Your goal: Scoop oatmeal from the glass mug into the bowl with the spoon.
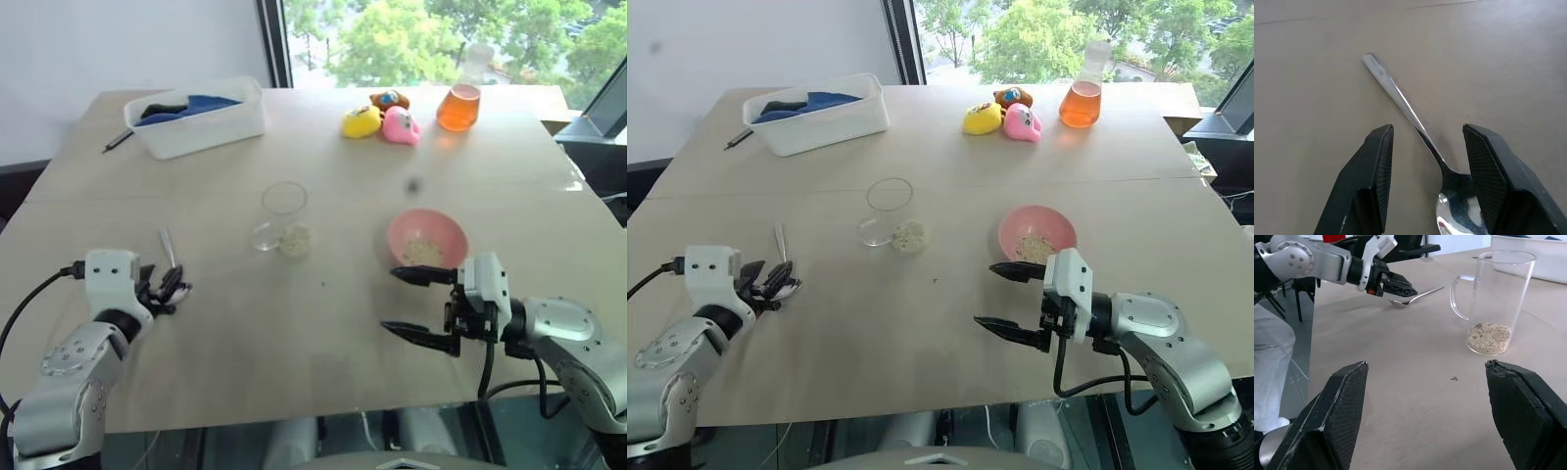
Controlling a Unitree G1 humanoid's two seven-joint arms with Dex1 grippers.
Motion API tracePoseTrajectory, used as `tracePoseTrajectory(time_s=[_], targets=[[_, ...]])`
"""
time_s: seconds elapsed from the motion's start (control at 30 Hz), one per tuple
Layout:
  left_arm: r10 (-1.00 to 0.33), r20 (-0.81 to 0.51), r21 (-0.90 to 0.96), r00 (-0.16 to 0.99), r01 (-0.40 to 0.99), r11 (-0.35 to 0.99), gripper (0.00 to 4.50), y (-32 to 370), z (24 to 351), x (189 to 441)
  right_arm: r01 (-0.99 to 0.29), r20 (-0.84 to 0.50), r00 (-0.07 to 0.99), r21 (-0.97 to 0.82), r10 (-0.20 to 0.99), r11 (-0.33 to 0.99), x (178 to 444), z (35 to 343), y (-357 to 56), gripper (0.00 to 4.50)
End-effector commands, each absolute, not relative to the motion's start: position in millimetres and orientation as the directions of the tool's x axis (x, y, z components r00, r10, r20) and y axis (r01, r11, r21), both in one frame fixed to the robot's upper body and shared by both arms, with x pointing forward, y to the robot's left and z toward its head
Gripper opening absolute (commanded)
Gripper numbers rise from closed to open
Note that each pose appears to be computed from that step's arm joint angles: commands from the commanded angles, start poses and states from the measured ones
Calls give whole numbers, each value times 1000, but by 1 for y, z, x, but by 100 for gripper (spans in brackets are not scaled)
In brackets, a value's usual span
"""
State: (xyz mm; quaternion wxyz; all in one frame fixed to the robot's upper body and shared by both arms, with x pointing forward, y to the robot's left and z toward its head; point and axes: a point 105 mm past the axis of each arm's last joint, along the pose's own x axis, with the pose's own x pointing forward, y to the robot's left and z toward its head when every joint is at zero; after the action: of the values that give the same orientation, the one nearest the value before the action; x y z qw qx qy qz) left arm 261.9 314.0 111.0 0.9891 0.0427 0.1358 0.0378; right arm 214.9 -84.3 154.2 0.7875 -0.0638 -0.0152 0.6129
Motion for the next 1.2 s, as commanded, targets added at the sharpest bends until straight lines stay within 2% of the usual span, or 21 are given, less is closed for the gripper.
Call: tracePoseTrajectory(time_s=[0.03,0.4,0.83,0.9,0.93,0.97,1.0,1.07,1.2], targets=[[93,-287,82,953,-72,994,230,313,112,262,-960,-38,245,-150,969,237,215,161,-84,387],[73,-366,78,928,-48,996,230,300,105,278,-959,-38,245,-156,969,237,219,163,-84,387],[188,-435,-12,881,-215,977,230,314,91,269,-946,-29,287,-162,957,279,224,166,-84,387],[208,-451,2,868,-233,973,180,318,88,266,-945,-28,293,-162,956,285,225,167,-83,387],[217,-459,7,861,-241,971,174,321,86,265,-944,-25,296,-161,955,288,226,168,-83,387],[225,-466,15,856,-246,969,121,322,84,264,-943,-24,298,-160,954,290,226,169,-82,387],[235,-471,25,850,-253,967,93,325,83,262,-943,-23,298,-160,954,291,226,169,-82,387],[259,-479,46,838,-271,962,3,329,79,259,-943,-28,300,-163,954,291,226,169,-82,387],[285,-475,63,833,-291,955,3,336,74,252,-942,-34,301,-165,953,291,227,168,-82,387]])
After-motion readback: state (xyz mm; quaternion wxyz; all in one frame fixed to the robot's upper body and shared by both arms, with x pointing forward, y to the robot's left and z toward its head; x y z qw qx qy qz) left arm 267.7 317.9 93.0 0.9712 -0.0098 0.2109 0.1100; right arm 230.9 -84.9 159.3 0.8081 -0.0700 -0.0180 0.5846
